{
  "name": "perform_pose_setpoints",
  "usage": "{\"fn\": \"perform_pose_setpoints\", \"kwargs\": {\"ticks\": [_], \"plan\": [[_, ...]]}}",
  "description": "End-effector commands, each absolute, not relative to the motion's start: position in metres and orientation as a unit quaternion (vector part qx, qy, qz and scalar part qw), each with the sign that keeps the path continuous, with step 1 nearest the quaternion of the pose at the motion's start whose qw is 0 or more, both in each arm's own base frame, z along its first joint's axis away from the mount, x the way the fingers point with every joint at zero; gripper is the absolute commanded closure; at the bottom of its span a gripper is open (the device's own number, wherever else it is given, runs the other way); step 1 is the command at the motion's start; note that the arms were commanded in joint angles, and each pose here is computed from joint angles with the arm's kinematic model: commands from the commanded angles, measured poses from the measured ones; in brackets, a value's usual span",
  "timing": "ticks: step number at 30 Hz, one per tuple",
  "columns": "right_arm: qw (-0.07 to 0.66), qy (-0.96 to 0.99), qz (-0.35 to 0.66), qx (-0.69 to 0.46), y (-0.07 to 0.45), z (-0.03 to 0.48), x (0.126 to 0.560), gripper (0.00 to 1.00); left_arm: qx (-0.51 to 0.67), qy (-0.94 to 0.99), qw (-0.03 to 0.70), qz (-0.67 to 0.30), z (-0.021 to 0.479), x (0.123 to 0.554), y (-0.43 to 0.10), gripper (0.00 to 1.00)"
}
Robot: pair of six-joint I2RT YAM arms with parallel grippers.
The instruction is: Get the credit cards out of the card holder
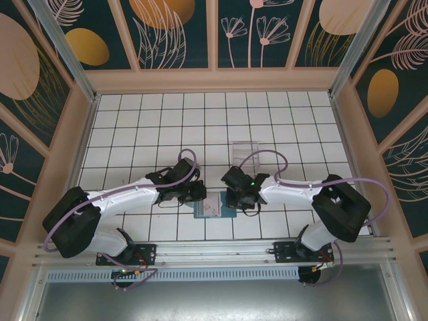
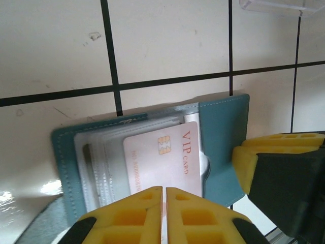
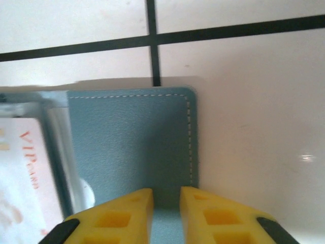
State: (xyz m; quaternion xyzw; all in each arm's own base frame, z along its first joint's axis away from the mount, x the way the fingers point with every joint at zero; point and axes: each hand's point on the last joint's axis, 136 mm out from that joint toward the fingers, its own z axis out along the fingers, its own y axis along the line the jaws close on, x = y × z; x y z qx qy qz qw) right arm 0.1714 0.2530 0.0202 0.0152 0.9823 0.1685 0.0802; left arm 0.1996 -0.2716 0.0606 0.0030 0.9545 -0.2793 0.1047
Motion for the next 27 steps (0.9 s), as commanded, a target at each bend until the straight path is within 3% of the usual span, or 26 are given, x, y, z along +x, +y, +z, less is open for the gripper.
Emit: {"fn": "perform_pose_setpoints", "kwargs": {"ticks": [1, 17, 27], "plan": [[0.062, 0.967, 0.247, 0.025, 0.271, 0.032, 0.167, 0.74, 0.002, 0.953, 0.079, -0.293, 0.049, 0.191, -0.277, 0.87], [0.043, 0.942, 0.334, 0.015, 0.298, 0.042, 0.169, 0.66, -0.012, 0.975, 0.052, -0.216, 0.003, 0.181, -0.251, 0.89], [0.025, 0.94, 0.339, 0.008, 0.307, 0.03, 0.168, 0.68, -0.014, 0.976, 0.05, -0.213, -0.001, 0.18, -0.249, 0.91]]}}
